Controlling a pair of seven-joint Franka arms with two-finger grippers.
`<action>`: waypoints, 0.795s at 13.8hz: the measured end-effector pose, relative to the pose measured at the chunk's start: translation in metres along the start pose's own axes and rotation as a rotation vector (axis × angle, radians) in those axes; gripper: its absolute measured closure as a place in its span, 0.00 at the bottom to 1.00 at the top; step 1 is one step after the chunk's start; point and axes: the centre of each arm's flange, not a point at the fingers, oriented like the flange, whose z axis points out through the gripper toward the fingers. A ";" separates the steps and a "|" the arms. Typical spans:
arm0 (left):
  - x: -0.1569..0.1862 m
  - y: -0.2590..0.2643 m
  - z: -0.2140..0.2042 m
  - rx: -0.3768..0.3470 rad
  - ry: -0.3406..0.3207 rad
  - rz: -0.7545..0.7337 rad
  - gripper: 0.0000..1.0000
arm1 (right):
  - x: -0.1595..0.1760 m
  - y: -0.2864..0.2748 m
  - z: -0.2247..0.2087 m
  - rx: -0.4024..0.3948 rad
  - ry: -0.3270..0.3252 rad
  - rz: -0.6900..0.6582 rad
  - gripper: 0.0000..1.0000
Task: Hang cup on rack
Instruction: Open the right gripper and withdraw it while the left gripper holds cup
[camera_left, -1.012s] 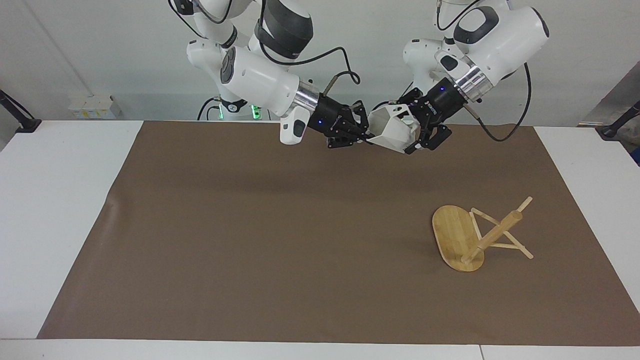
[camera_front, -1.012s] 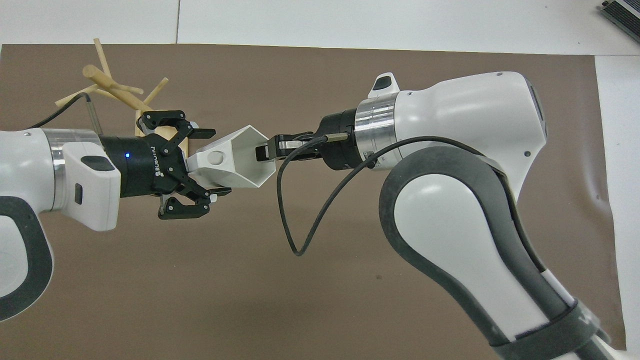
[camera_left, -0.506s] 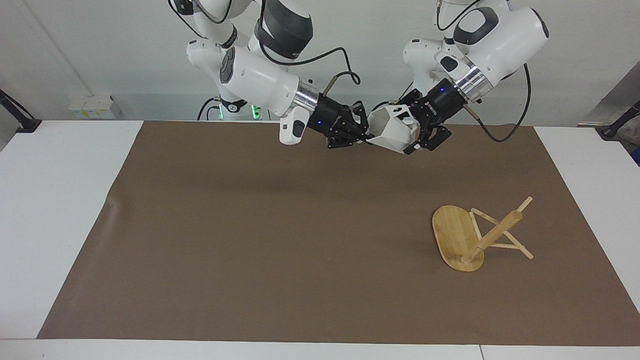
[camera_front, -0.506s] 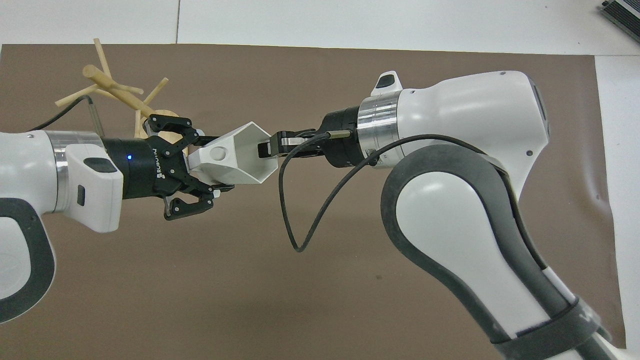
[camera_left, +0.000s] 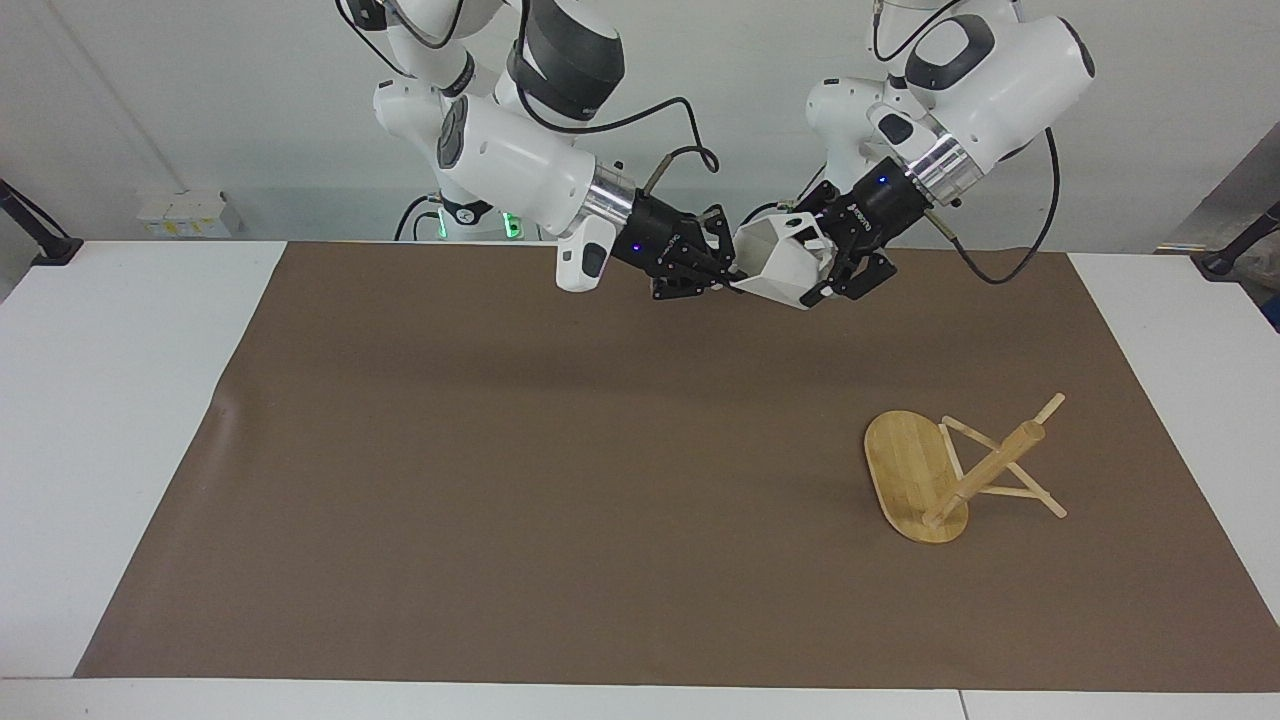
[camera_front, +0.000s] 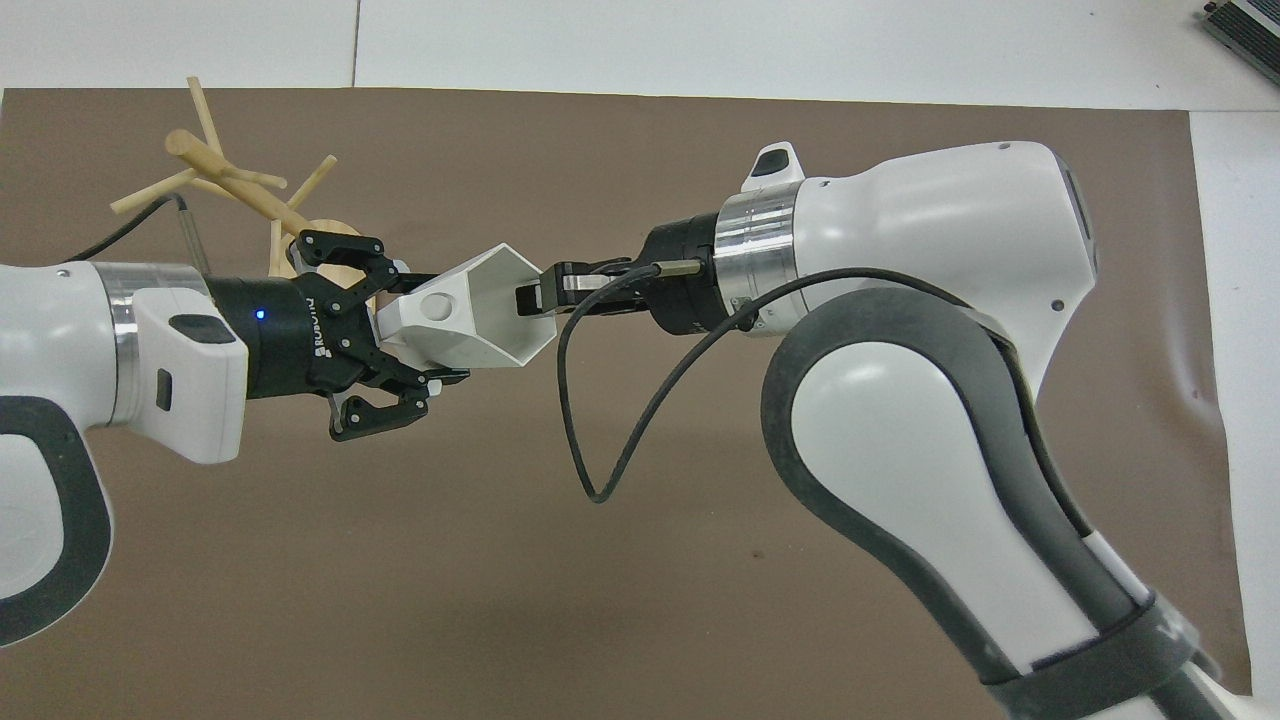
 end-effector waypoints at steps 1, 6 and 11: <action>0.000 -0.001 0.000 0.006 -0.003 -0.026 0.24 | 0.000 0.000 0.000 0.000 0.001 0.004 0.94; -0.006 -0.008 -0.006 0.038 -0.015 -0.080 0.26 | 0.004 0.000 -0.003 -0.001 0.032 0.053 0.53; -0.014 -0.017 -0.008 0.133 -0.084 -0.157 0.26 | 0.018 0.019 -0.026 -0.073 0.104 0.043 0.01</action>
